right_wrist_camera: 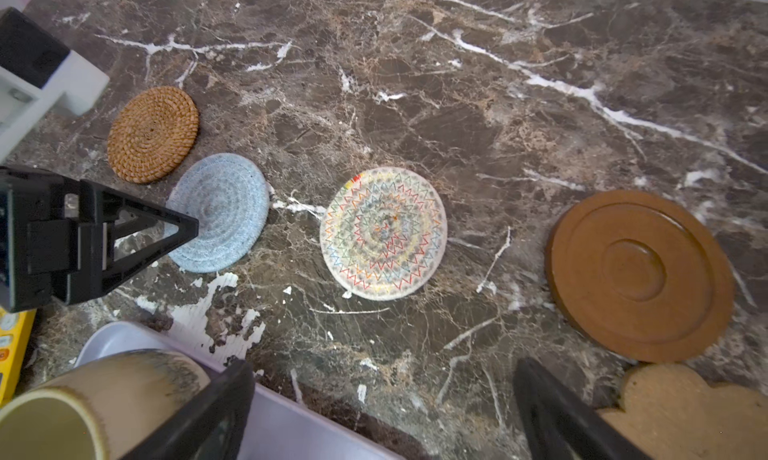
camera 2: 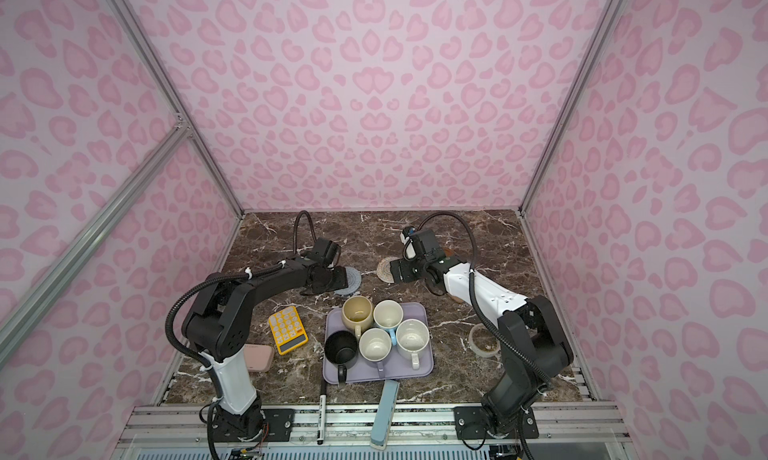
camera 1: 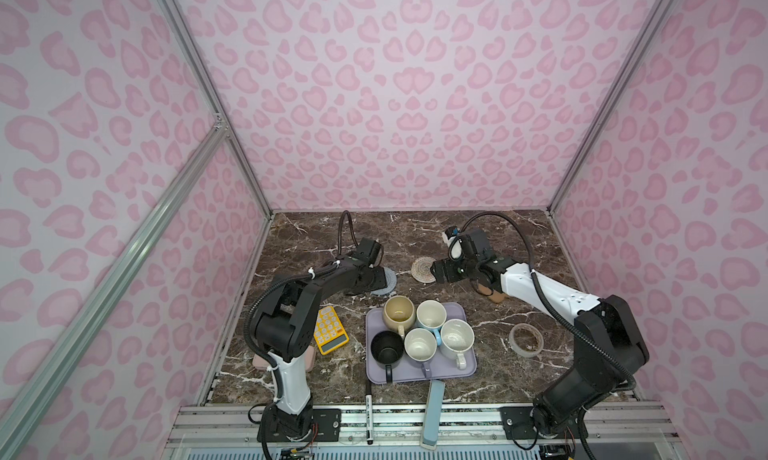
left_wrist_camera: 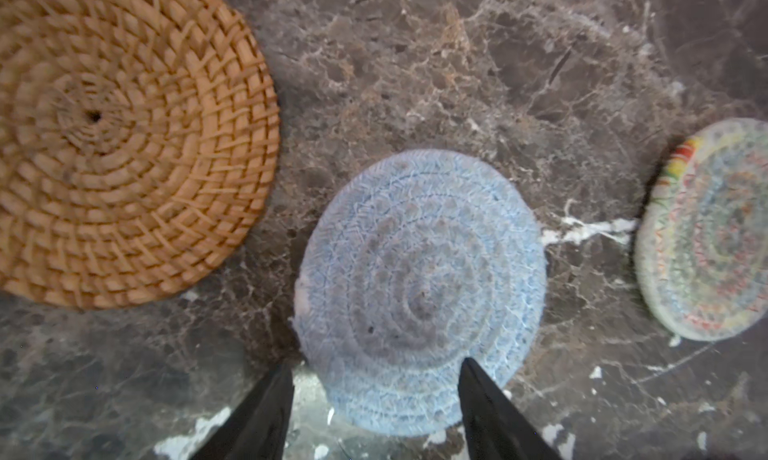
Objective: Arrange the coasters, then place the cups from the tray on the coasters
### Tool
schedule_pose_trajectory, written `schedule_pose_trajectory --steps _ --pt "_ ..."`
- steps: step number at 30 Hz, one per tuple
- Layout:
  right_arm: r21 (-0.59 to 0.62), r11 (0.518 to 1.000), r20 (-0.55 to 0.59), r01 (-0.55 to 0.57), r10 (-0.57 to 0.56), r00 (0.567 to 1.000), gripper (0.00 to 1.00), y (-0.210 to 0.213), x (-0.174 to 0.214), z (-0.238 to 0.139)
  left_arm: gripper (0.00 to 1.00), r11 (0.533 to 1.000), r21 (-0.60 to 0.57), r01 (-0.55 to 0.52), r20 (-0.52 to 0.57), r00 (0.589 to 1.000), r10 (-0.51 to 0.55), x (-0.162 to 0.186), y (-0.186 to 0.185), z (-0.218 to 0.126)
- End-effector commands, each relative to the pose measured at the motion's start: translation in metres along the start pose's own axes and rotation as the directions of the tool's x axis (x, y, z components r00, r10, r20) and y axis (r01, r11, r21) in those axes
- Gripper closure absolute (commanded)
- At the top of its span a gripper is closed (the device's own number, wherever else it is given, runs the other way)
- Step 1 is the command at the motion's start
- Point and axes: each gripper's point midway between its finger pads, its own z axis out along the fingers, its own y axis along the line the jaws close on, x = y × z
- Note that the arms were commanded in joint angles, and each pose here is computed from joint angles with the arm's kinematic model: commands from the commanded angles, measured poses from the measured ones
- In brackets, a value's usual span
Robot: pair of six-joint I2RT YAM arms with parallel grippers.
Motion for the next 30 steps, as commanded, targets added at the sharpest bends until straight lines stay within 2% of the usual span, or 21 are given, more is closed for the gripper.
schedule_pose_trajectory --steps 1,14,17,19,30 --pt "-0.004 1.0 0.008 0.0 0.0 1.0 0.01 0.0 -0.001 0.003 0.36 0.999 -0.041 0.0 0.006 1.0 0.0 -0.001 0.003 0.006" --pt "0.002 1.0 -0.01 -0.005 0.005 1.0 0.01 -0.002 0.007 0.012 0.45 0.992 -0.122 -0.013 -0.008 1.0 0.012 -0.01 0.004 0.032" --pt "0.001 1.0 -0.014 -0.006 0.006 1.0 0.01 -0.002 0.008 0.014 0.45 0.991 -0.131 -0.016 0.026 0.999 0.019 -0.028 -0.002 0.03" --pt "0.0 1.0 -0.017 -0.006 0.006 1.0 0.02 -0.002 0.009 0.015 0.5 0.989 -0.145 -0.019 0.031 0.999 0.024 -0.032 -0.003 0.033" --pt "0.006 1.0 -0.029 -0.009 0.01 1.0 0.02 -0.005 0.01 0.023 0.5 0.979 -0.202 -0.034 0.067 0.997 0.048 -0.054 -0.002 0.034"
